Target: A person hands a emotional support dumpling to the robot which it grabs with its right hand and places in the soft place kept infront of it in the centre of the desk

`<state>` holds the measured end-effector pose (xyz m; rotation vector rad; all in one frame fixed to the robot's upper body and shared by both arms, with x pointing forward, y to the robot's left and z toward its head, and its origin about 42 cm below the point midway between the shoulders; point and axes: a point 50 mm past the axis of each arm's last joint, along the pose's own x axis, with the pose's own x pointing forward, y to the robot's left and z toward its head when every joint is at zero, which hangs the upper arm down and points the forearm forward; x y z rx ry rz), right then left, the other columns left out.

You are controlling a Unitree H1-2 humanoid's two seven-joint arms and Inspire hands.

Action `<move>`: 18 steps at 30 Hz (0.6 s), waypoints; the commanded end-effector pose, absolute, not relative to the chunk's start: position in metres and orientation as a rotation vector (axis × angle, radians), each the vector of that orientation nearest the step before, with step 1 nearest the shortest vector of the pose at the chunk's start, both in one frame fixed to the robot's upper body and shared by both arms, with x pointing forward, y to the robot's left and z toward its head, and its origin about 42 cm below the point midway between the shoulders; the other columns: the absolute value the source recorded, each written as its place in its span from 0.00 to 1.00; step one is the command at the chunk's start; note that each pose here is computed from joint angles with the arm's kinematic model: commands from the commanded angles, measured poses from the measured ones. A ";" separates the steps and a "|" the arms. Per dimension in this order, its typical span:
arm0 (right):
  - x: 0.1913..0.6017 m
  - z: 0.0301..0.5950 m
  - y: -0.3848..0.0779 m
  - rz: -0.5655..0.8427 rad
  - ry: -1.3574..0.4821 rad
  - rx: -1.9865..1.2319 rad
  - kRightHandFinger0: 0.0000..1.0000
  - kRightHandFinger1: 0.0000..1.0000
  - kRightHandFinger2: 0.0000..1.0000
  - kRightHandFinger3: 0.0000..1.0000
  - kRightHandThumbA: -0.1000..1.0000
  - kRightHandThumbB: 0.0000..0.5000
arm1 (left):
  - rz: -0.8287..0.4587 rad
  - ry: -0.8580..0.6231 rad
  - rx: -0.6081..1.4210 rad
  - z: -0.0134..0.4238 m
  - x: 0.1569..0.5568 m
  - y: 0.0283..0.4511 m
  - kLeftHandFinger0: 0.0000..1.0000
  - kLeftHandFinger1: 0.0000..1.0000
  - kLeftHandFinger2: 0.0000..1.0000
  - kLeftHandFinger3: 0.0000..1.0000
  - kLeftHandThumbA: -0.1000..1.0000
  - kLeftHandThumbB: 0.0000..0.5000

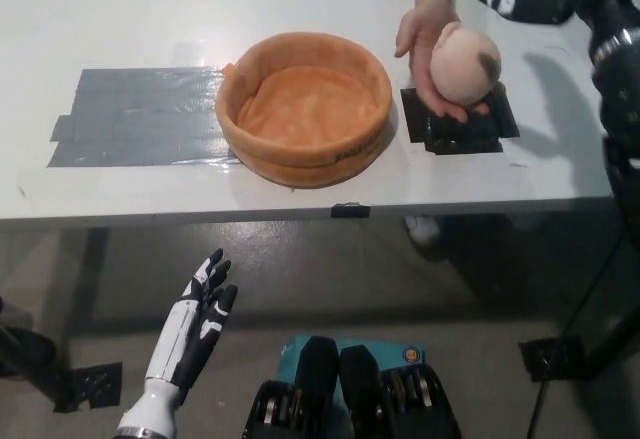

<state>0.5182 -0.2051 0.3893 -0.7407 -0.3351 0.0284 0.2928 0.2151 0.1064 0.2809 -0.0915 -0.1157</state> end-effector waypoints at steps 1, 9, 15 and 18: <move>0.539 0.418 -0.199 0.023 -0.285 -0.799 1.00 1.00 1.00 1.00 0.95 0.77 | -0.111 -0.170 0.296 0.121 0.296 0.214 1.00 1.00 1.00 1.00 0.94 0.14; 0.570 0.394 -0.181 0.111 -0.121 -0.772 1.00 1.00 1.00 1.00 0.94 0.81 | -0.118 -0.174 0.305 0.125 0.299 0.213 1.00 1.00 1.00 1.00 0.95 0.16; 0.575 0.368 -0.172 0.163 -0.021 -0.723 1.00 1.00 1.00 1.00 0.91 0.84 | -0.121 -0.173 0.299 0.127 0.299 0.213 1.00 1.00 1.00 1.00 0.93 0.14; 0.576 0.350 -0.173 0.195 0.048 -0.772 1.00 1.00 1.00 1.00 0.95 0.76 | -0.122 -0.180 0.304 0.128 0.300 0.214 1.00 1.00 1.00 1.00 0.93 0.13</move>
